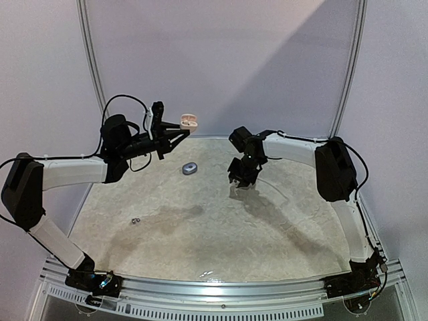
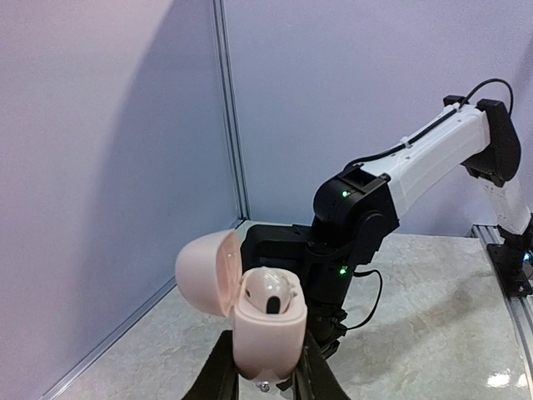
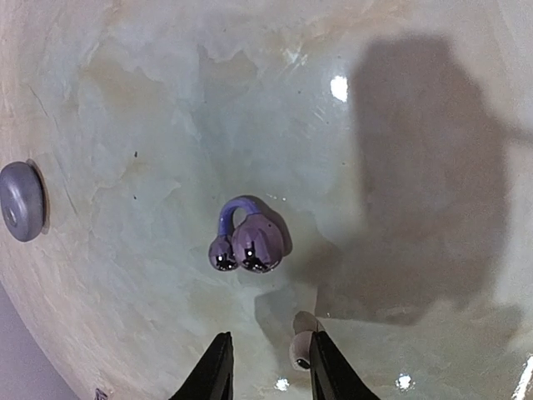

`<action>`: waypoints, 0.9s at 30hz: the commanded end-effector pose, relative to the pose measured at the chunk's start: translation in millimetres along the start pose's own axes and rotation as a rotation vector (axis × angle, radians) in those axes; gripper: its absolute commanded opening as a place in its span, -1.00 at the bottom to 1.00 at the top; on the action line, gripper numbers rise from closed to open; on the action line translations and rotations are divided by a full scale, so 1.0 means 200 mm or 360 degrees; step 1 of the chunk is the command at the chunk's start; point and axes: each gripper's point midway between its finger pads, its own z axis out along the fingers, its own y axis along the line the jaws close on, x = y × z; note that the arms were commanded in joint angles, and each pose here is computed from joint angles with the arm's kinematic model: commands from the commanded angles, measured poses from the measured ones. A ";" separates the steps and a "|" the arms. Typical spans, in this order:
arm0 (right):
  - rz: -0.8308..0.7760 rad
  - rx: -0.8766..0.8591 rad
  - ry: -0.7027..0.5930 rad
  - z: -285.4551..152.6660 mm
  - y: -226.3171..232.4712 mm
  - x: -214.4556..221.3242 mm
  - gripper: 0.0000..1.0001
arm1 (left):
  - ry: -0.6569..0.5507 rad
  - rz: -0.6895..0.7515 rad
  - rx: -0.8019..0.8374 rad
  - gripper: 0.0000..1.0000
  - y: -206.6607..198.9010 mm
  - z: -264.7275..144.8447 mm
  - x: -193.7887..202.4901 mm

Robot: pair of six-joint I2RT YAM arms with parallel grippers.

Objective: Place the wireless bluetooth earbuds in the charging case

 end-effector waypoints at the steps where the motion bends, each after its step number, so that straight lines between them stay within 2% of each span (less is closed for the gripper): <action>1: 0.0037 -0.0007 0.0027 -0.07 0.02 0.00 -0.35 | -0.0039 0.0046 -0.0042 -1.00 0.03 -0.04 -0.05; 8: -0.0104 0.0081 0.0077 -0.06 0.03 0.02 -0.36 | -0.0045 0.0060 -0.0074 -1.00 0.06 -0.06 -0.05; 13: -0.0102 0.0175 0.0128 -0.05 -0.04 0.07 -0.40 | -0.0056 0.0056 -0.0110 -1.00 0.11 -0.07 -0.06; 18: -0.0179 0.0252 0.0045 -0.10 -0.09 0.03 -0.39 | -0.0050 0.0054 -0.0125 -1.00 0.13 -0.09 -0.05; 21: -0.0171 0.0249 0.0128 -0.05 -0.11 0.09 -0.37 | -0.0048 0.0044 -0.0122 -1.00 0.13 -0.09 -0.05; 24: -0.0196 0.0264 0.0164 0.00 -0.13 0.12 -0.30 | -0.0051 0.0051 -0.0138 -1.00 0.14 -0.09 -0.05; 26: -0.0251 0.0269 0.0141 0.00 -0.13 0.11 -0.18 | -0.0047 0.0049 -0.0134 -1.00 0.14 -0.09 -0.05; 27: -0.0278 0.0270 0.0122 -0.01 -0.12 0.10 0.07 | -0.0041 0.0045 -0.0127 -1.00 0.13 -0.09 -0.05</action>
